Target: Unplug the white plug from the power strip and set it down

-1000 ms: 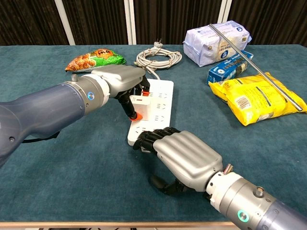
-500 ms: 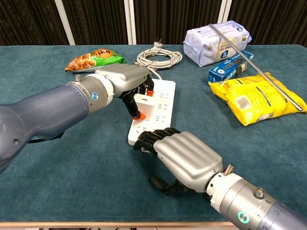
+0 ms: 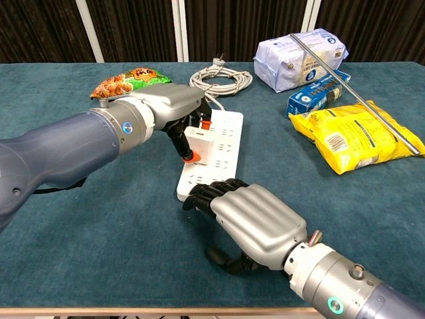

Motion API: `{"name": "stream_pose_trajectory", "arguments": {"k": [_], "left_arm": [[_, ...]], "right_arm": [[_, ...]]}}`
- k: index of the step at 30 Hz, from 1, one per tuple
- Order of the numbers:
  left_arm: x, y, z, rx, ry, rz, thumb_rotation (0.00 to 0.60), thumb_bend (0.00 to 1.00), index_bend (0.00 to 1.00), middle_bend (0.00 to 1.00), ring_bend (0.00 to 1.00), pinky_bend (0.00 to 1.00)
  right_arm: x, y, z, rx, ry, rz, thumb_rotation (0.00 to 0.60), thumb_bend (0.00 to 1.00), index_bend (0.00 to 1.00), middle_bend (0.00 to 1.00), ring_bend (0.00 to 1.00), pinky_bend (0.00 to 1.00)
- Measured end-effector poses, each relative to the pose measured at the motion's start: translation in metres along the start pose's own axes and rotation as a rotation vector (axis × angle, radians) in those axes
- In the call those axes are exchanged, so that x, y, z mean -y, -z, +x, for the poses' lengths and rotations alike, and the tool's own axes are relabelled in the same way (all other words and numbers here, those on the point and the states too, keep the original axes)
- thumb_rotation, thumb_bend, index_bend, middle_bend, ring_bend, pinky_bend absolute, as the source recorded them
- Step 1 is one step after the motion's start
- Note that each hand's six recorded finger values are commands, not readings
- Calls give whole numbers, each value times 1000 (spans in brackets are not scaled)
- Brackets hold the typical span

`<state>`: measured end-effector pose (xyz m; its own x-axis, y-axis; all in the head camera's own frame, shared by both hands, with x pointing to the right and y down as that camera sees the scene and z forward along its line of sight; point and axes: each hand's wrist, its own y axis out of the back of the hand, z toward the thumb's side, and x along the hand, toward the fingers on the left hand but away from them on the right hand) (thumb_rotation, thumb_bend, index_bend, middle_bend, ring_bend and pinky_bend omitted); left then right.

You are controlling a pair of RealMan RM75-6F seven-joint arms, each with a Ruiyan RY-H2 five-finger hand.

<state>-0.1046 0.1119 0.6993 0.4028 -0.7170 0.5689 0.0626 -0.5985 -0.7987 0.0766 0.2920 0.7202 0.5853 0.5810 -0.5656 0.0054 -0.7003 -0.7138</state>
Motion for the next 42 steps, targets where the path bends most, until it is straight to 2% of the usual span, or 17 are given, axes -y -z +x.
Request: {"name": "stream_pose_trajectory", "arguments": {"k": [11, 30, 39, 42], "left_arm": [[-1, -10, 0, 17, -8, -8, 600, 322, 824, 851, 406, 316], [-42, 6, 5, -7, -88, -73, 600, 323, 824, 851, 406, 316], [-59, 35, 1, -50, -135, -66, 600, 323, 824, 851, 406, 316], [-62, 47, -1, -68, -142, -67, 600, 322, 824, 851, 406, 316]], "right_arm": [[1, 3, 1, 5, -3, -3, 600, 503, 224, 201, 178, 188], [-3, -3, -1, -5, 12, 3, 600, 504, 224, 201, 178, 188], [-31, -4, -6, -5, 101, 31, 600, 504, 222, 201, 177, 188], [-46, -3, -8, 2, 152, 45, 600, 504, 180, 200, 177, 188]]}}
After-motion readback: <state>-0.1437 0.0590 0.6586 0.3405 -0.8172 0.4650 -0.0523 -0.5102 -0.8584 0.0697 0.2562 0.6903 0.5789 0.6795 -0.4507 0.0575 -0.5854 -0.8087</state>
